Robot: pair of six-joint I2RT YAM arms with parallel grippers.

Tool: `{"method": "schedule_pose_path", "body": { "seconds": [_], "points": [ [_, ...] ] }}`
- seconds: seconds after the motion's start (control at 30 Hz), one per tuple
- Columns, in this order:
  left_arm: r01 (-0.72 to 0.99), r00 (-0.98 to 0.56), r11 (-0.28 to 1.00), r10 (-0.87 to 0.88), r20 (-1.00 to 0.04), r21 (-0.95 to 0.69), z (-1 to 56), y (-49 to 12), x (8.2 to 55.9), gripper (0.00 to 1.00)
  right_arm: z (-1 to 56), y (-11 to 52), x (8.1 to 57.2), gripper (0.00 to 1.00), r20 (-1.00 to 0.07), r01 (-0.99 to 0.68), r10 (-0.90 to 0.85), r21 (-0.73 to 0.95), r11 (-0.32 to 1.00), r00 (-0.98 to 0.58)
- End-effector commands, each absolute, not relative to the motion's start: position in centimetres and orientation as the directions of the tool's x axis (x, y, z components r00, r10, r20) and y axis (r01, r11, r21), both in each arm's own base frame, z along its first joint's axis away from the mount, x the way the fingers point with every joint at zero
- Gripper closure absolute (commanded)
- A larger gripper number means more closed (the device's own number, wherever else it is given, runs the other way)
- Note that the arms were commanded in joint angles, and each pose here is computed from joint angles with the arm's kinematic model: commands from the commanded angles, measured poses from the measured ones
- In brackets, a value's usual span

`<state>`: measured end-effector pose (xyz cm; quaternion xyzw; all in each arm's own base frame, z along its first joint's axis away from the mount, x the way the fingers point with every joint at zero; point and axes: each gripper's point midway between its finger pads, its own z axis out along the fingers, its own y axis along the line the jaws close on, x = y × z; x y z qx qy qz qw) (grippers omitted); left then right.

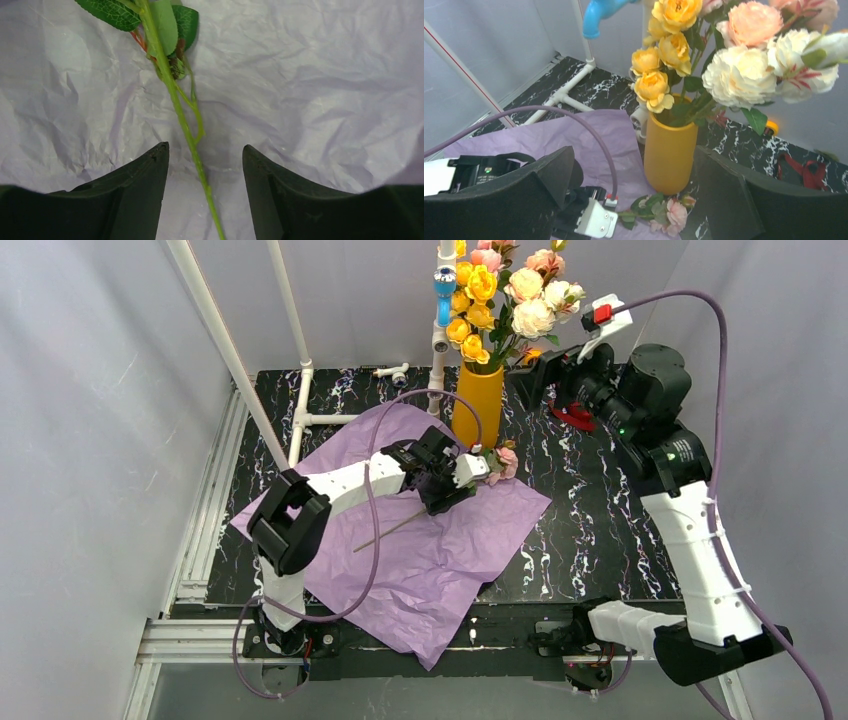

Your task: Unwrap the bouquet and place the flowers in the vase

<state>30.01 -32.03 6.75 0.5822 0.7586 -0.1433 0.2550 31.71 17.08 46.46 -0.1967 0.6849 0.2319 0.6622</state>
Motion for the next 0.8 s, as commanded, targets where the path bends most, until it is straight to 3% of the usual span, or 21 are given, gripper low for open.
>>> {"method": "schedule_pose_path", "body": {
  "seconds": [0.0,0.2,0.47,0.77],
  "points": [
    [0.937,-0.230,0.334,0.806,-0.546,0.098,6.3,-32.6,31.5,0.46,46.1,15.0,30.5,0.02,-0.999,-0.524,0.018,0.042,0.851,-0.051],
    [0.922,-0.290,0.379,0.811,-0.508,0.079,4.4,-32.9,32.2,0.58,43.2,13.7,29.8,0.02,-0.992,-0.489,0.003,0.064,0.870,-0.124],
    [0.901,-0.362,0.434,0.757,-0.544,0.004,7.0,-33.8,31.5,1.00,38.8,13.4,29.0,0.01,-0.973,-0.473,-0.007,0.106,0.875,-0.230],
    [0.855,-0.394,0.504,0.475,-0.787,-0.124,18.9,-36.3,30.6,1.00,38.2,15.9,26.6,0.02,-0.947,-0.586,0.044,0.233,0.776,-0.318]
  ]
}}
